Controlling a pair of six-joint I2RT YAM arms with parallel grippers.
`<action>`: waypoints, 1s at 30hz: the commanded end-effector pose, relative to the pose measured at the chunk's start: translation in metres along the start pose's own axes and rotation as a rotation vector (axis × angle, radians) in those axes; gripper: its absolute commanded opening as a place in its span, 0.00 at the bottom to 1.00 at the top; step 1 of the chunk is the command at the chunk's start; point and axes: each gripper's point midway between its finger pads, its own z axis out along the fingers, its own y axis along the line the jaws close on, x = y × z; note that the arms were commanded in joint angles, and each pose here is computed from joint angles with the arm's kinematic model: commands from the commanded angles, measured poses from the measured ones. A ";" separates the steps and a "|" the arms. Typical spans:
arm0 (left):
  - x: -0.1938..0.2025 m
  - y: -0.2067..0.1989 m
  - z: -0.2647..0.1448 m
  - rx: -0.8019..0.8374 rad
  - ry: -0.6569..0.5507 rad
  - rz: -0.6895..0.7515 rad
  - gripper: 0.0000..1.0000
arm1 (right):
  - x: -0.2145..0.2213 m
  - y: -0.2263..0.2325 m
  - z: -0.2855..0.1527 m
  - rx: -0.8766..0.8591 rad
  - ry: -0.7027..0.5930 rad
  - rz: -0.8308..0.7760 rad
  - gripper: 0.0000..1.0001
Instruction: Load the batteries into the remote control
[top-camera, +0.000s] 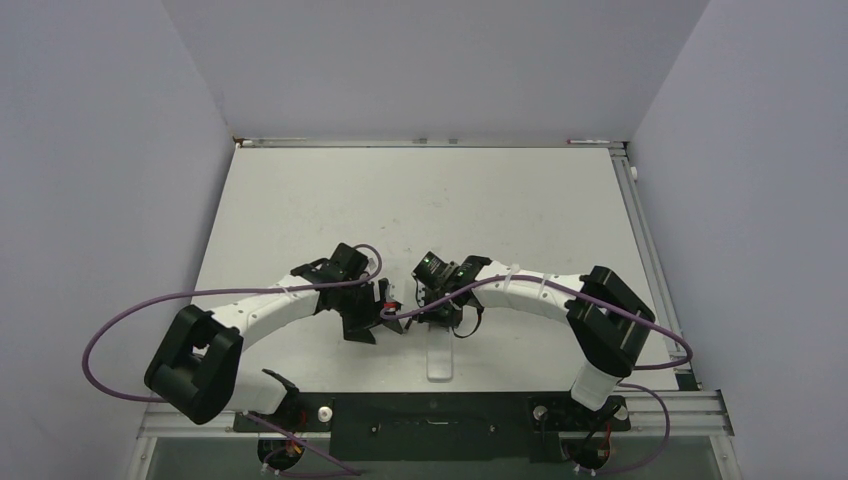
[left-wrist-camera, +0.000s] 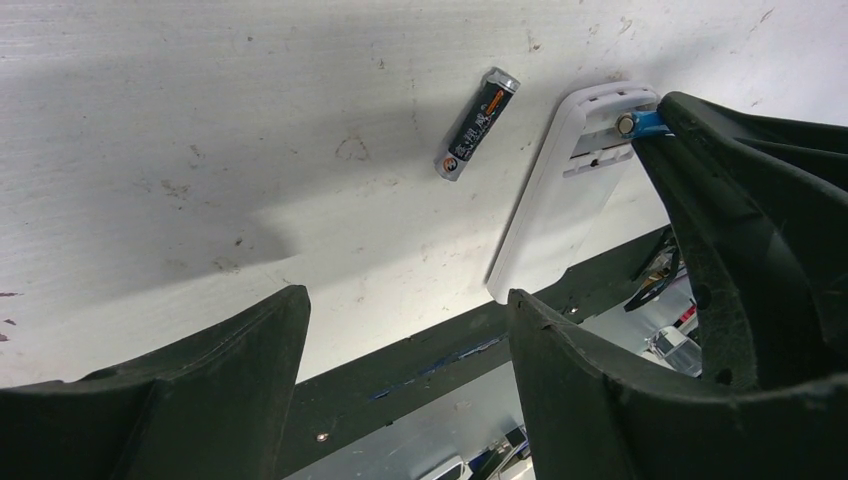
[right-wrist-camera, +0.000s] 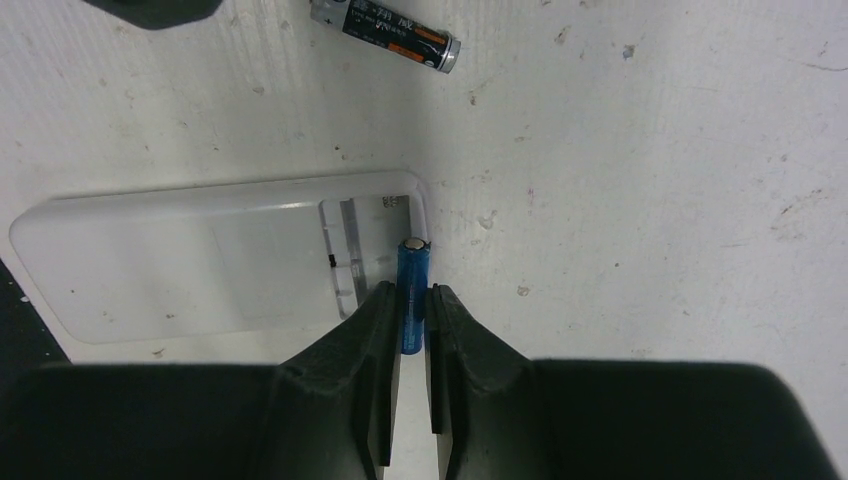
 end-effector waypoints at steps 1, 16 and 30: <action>-0.004 -0.007 -0.007 0.035 -0.027 0.000 0.69 | -0.017 -0.005 -0.005 0.014 -0.043 -0.026 0.14; -0.003 -0.007 -0.009 0.040 -0.032 -0.002 0.70 | -0.016 0.002 0.001 -0.019 -0.026 -0.033 0.17; -0.003 -0.008 -0.011 0.040 -0.040 0.000 0.70 | -0.014 0.005 0.005 -0.031 -0.011 -0.040 0.18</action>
